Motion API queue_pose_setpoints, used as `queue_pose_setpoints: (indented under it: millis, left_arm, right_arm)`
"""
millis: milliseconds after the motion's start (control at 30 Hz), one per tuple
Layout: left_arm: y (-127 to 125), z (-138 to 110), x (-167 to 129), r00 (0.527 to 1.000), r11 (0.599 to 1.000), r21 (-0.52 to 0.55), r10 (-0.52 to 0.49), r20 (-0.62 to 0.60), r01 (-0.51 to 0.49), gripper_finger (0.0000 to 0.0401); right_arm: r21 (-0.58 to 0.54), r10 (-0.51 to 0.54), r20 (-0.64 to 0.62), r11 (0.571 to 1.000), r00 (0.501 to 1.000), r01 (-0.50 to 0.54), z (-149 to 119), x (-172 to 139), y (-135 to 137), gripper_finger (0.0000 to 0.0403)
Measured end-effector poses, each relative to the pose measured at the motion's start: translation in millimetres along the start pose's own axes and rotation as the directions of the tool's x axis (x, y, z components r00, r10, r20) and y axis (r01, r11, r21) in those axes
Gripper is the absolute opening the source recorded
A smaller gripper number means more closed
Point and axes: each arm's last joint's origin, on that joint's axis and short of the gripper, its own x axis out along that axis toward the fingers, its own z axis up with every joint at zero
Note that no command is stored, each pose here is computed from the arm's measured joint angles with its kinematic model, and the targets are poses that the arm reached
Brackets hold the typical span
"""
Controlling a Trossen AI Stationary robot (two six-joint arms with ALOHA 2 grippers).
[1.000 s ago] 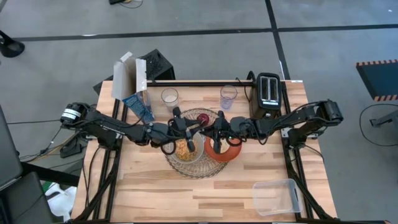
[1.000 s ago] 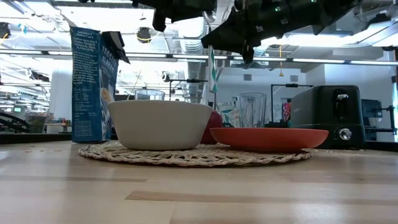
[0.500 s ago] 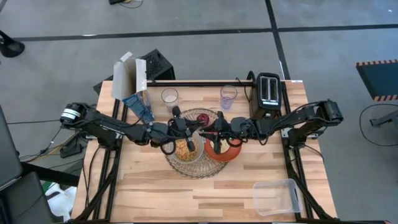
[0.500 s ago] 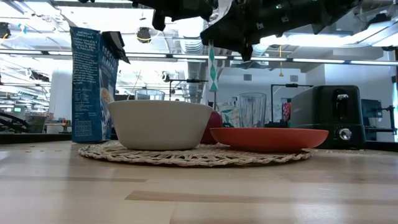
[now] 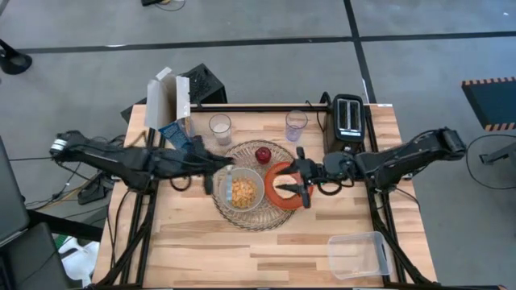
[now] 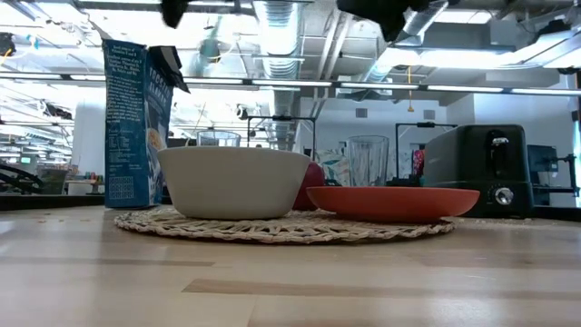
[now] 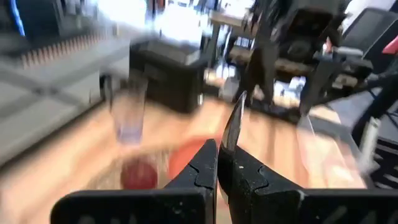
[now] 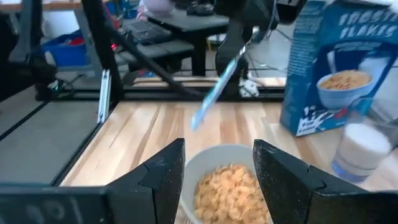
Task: Arrange a breakfast setting
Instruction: Put the blue patterned spoon on the brown placemat to left side of the white bowl
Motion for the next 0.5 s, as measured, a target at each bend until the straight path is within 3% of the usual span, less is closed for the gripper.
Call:
queue_pose_setpoints:
  millis: [233, 500]
  left_arm:
    - [22, -19, -49, 0.974, 0.973, -0.202, 0.068, -0.218, -0.113, 0.0]
    - [42, -80, -50, 0.944, 0.905, -0.36, 0.111, -0.311, -0.226, 0.0]
  right_arm:
    - [-0.017, 0.036, -0.071, 0.999, 0.997, -0.037, -30, 9, 11, 0.0212]
    - [-0.025, 0.051, -0.106, 0.998, 0.993, -0.054, -54, 26, 18, 0.0212]
